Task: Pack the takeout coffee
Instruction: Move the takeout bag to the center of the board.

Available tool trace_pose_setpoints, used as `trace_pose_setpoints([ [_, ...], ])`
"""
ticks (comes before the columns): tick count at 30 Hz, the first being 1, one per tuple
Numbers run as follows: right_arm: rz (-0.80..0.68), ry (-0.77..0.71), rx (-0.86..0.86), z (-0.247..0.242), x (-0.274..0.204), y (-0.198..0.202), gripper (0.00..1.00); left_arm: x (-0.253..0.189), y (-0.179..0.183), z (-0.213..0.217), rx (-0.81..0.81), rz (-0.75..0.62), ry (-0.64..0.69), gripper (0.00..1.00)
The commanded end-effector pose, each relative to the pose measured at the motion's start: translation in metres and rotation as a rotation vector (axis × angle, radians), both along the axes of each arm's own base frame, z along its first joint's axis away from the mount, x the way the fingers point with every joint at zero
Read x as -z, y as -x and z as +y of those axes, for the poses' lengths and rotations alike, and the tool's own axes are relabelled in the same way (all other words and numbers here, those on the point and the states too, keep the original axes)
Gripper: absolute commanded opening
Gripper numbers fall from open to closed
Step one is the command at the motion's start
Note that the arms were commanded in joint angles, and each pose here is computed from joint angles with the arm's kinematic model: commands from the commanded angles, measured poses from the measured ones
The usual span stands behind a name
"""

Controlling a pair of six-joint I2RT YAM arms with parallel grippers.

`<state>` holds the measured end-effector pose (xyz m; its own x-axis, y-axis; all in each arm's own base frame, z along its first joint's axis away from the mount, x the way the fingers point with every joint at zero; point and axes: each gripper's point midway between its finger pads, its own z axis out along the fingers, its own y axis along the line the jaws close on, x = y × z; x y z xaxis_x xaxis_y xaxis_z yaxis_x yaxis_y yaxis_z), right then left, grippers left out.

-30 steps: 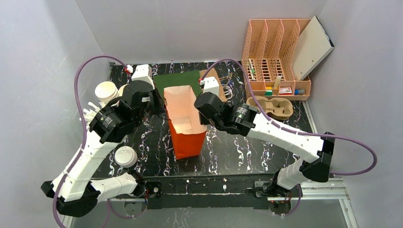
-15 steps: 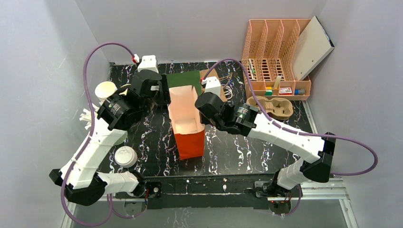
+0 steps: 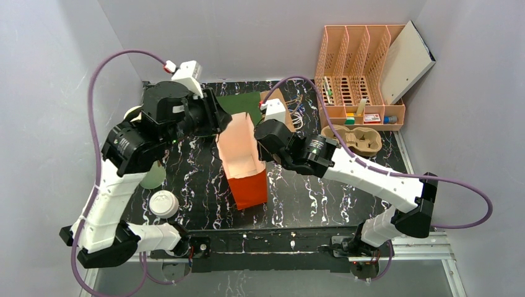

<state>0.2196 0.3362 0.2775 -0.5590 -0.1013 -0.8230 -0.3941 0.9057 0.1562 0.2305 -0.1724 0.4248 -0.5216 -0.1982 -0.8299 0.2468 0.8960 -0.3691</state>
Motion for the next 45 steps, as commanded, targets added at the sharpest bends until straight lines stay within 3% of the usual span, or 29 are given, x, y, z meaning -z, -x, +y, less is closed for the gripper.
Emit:
trace_pose_setpoints([
  [1, -0.064, -0.109, 0.002, 0.000, -0.038, -0.001, 0.38, 0.020, 0.011, -0.038, 0.130, 0.122, 0.112, 0.31],
  [5, -0.065, -0.114, 0.001, 0.000, -0.037, -0.001, 0.37, 0.047, 0.012, -0.034, 0.084, 0.175, 0.106, 0.22],
  [13, -0.063, -0.118, -0.007, 0.004, -0.034, -0.001, 0.37, 0.102, 0.023, -0.027, 0.043, 0.284, 0.086, 0.19],
  [24, -0.027, -0.068, -0.025, 0.009, -0.019, 0.001, 0.38, 0.132, 0.013, 0.027, -0.157, 0.257, -0.141, 0.35],
  [39, 0.010, -0.048, -0.065, 0.014, -0.006, 0.007, 0.37, 0.162, 0.004, 0.043, -0.221, 0.271, -0.276, 0.43],
  [41, 0.010, -0.052, -0.073, 0.014, -0.008, 0.008, 0.38, 0.166, 0.002, 0.040, -0.214, 0.271, -0.274, 0.42],
  [45, -0.006, -0.084, -0.100, 0.012, -0.023, 0.011, 0.43, 0.168, -0.002, 0.035, -0.206, 0.258, -0.262, 0.27],
])
